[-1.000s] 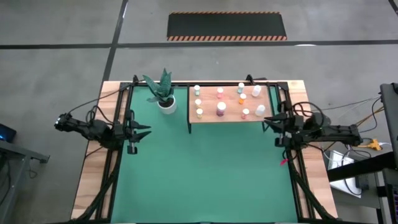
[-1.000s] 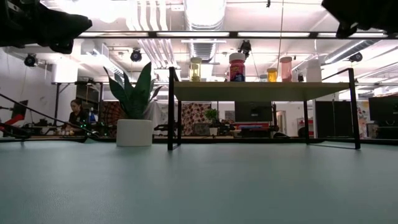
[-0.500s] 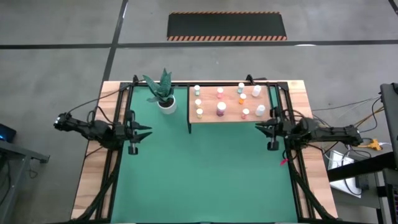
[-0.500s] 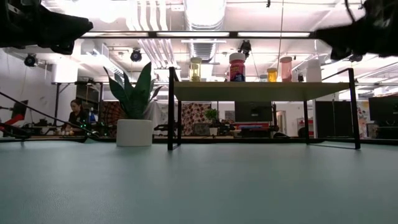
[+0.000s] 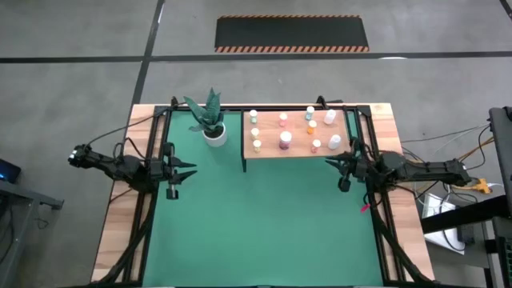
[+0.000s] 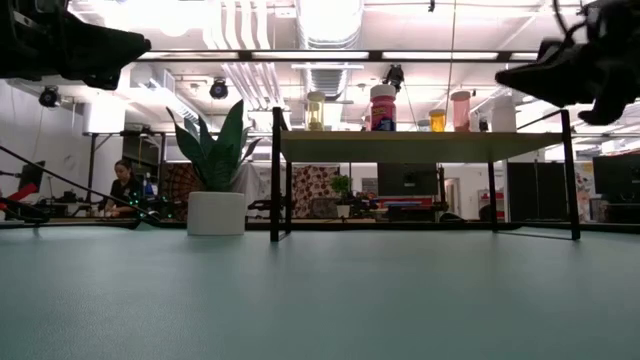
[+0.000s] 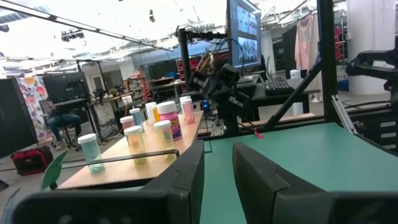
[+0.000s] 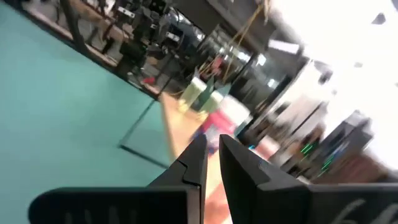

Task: Pick and place medicine bottles onto shelf by color
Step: Return to Home Position

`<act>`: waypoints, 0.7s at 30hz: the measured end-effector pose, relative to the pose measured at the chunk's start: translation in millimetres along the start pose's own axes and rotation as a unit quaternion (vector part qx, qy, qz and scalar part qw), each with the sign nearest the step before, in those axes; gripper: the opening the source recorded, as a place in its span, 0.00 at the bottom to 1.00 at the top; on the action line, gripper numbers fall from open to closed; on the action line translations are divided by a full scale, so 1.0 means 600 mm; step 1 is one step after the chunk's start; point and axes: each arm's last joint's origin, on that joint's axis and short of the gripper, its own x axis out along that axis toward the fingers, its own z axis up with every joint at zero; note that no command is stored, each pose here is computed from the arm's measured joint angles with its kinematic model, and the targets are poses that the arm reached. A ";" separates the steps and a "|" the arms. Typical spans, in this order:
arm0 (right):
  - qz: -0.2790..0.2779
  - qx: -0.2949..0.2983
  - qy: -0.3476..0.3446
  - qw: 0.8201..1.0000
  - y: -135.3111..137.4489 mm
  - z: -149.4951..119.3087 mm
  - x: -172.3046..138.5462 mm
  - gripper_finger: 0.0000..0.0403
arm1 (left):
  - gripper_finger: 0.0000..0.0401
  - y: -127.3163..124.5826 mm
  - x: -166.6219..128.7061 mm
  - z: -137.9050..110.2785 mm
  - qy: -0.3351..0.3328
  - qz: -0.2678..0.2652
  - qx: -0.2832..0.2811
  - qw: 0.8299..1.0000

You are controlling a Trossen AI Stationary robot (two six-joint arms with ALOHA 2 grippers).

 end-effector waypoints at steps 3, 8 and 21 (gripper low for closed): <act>-0.004 -0.078 -0.006 0.997 -0.004 0.006 -0.001 0.08 | 0.16 -0.001 0.000 -0.005 0.004 0.000 0.002 1.000; -0.006 -0.087 -0.010 0.996 -0.008 0.011 -0.001 0.08 | 0.16 -0.005 0.001 -0.017 0.014 -0.003 0.006 1.000; -0.009 -0.024 -0.017 1.000 -0.012 0.017 -0.002 0.08 | 0.16 -0.009 0.002 -0.033 0.027 -0.006 0.013 1.000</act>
